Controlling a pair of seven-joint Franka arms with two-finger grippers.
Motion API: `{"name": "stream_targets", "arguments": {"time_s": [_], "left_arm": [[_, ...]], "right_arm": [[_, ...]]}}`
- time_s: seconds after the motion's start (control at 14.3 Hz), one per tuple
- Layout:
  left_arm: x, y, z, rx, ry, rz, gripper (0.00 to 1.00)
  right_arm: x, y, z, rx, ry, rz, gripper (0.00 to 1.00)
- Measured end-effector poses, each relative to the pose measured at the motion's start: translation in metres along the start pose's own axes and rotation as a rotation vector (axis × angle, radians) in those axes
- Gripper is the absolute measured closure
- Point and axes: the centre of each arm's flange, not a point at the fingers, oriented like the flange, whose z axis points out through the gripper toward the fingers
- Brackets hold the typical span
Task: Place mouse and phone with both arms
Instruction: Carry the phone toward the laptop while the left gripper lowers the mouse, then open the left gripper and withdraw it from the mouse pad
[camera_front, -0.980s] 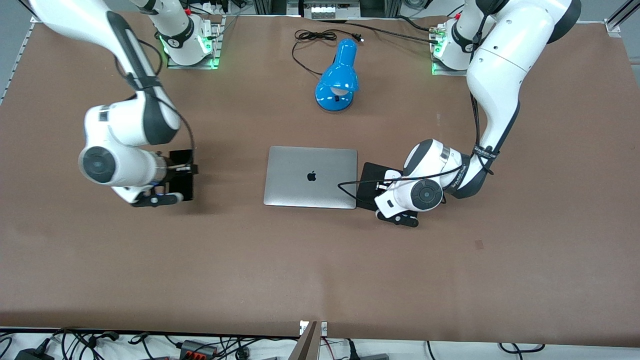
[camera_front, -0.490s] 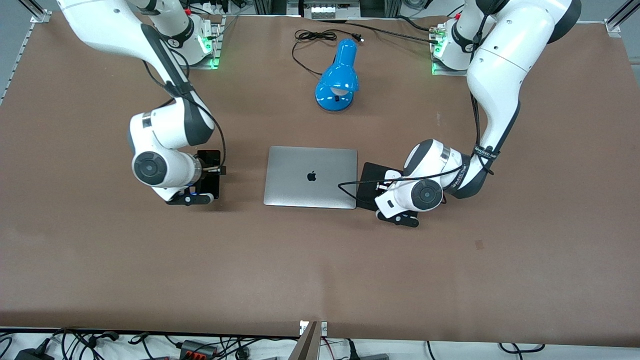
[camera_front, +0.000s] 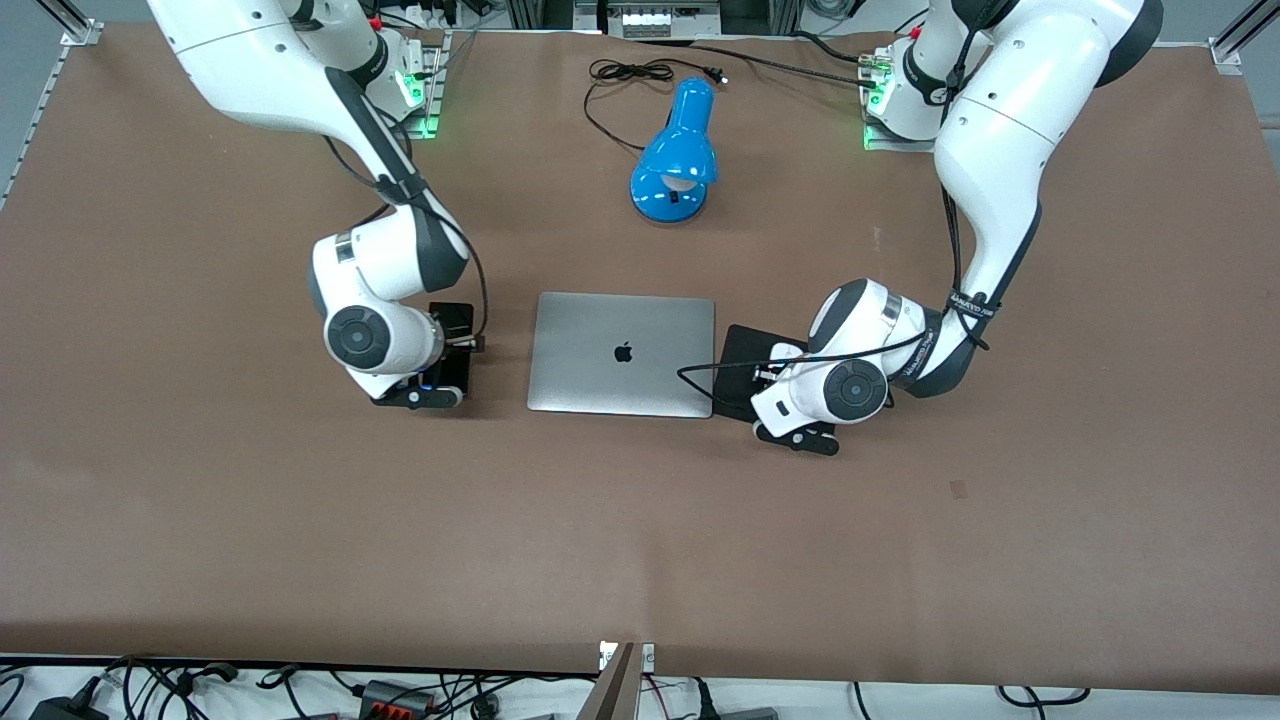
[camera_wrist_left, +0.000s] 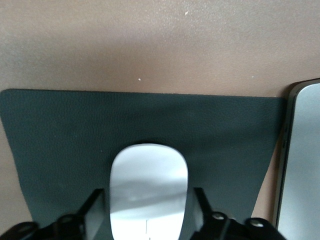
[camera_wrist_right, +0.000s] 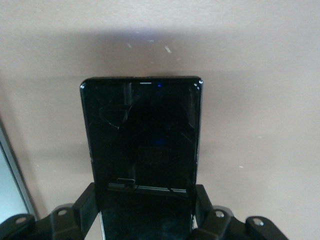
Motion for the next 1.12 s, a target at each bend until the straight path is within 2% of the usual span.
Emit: {"name": "stream_targets", "arguments": {"time_s": [0.07, 0.14, 0.28, 0.49, 0.77, 1.12], "left_arm": [[0.0, -0.001, -0.001, 0.0, 0.001, -0.001, 0.05], [0.001, -0.002, -0.005, 0.0, 0.003, -0.003, 0.0], [0.0, -0.012, -0.03, 0.005, 0.006, -0.019, 0.0], [-0.016, -0.057, -0.119, 0.021, 0.034, -0.082, 0.0], [-0.074, -0.124, -0.255, 0.045, 0.114, -0.196, 0.0], [-0.176, -0.175, -0.377, 0.077, 0.008, -0.316, 0.0]], "right_arm": [[0.0, -0.002, 0.003, 0.0, 0.002, 0.002, 0.2], [0.001, -0.003, 0.006, 0.0, 0.002, 0.006, 0.2], [-0.001, -0.007, 0.009, -0.003, 0.0, 0.014, 0.2], [-0.006, -0.019, 0.01, -0.008, 0.002, 0.03, 0.2], [-0.008, -0.026, 0.01, -0.008, 0.01, 0.045, 0.2], [-0.011, -0.043, 0.019, 0.016, 0.023, 0.065, 0.2]]}}
